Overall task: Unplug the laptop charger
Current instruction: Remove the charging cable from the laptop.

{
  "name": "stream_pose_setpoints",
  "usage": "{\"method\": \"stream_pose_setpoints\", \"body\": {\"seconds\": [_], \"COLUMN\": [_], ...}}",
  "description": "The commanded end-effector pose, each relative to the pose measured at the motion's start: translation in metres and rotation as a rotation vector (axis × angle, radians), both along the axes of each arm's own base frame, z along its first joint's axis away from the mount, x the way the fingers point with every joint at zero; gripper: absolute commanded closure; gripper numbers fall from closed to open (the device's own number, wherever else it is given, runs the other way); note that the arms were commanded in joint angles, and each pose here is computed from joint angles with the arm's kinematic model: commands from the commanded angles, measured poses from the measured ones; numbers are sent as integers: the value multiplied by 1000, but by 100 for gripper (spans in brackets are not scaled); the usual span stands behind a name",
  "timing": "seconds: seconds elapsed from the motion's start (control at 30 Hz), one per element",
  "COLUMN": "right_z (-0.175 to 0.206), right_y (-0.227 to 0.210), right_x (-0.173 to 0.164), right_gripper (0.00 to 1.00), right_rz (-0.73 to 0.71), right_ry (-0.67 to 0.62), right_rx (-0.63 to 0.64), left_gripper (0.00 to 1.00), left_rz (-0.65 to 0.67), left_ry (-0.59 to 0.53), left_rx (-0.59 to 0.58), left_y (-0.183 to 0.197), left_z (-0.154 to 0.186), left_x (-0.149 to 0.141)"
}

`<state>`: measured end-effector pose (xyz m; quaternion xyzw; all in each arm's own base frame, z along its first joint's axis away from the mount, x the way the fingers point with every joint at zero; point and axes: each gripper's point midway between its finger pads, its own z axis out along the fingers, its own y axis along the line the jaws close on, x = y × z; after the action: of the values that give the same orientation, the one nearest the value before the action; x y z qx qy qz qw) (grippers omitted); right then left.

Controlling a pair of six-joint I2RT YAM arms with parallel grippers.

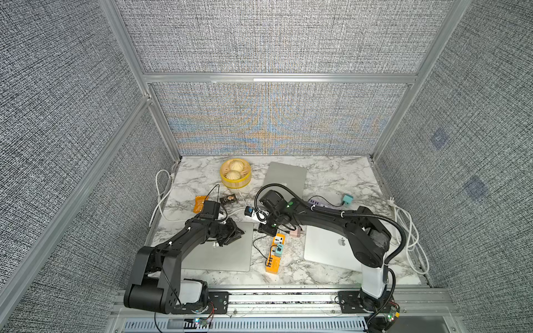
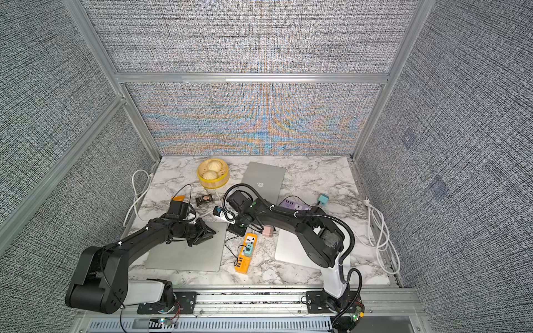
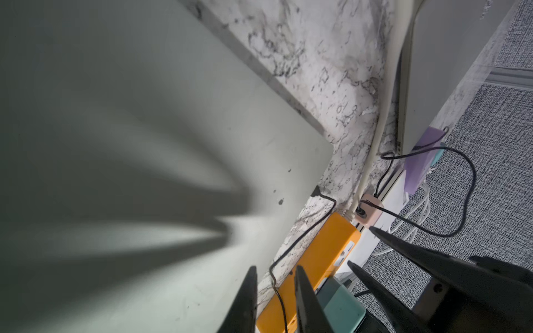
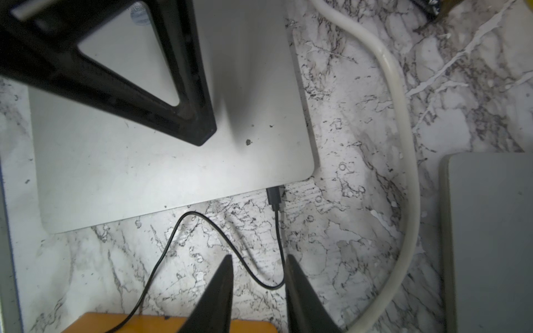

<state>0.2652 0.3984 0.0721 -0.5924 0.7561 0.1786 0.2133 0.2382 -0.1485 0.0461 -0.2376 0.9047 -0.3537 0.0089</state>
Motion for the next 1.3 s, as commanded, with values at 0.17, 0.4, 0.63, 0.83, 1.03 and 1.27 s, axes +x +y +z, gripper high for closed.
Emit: {"method": "stream_pose_setpoints", "body": {"seconds": [0.17, 0.4, 0.63, 0.83, 1.03, 1.27], "right_z": [-7, -16, -22, -26, -29, -36], "right_y": [10, 10, 10, 9, 6, 5], "right_x": [2, 4, 5, 3, 3, 2], "right_gripper": [70, 70, 71, 71, 71, 71], "right_rz": [42, 34, 48, 56, 62, 72], "right_ry": [7, 0, -11, -8, -16, -16], "right_rx": [28, 31, 18, 3, -14, -21], "left_gripper": [77, 77, 77, 77, 77, 77], "left_rz": [8, -4, 4, 5, 3, -7], "left_ry": [-20, -4, -4, 8, 12, 22], "left_rx": [-28, -36, -42, -34, -38, -56], "left_y": [-1, 1, 3, 6, 6, 3], "left_z": [4, 2, 2, -2, -4, -9], "left_x": [2, -1, -1, -2, -1, -1]}}
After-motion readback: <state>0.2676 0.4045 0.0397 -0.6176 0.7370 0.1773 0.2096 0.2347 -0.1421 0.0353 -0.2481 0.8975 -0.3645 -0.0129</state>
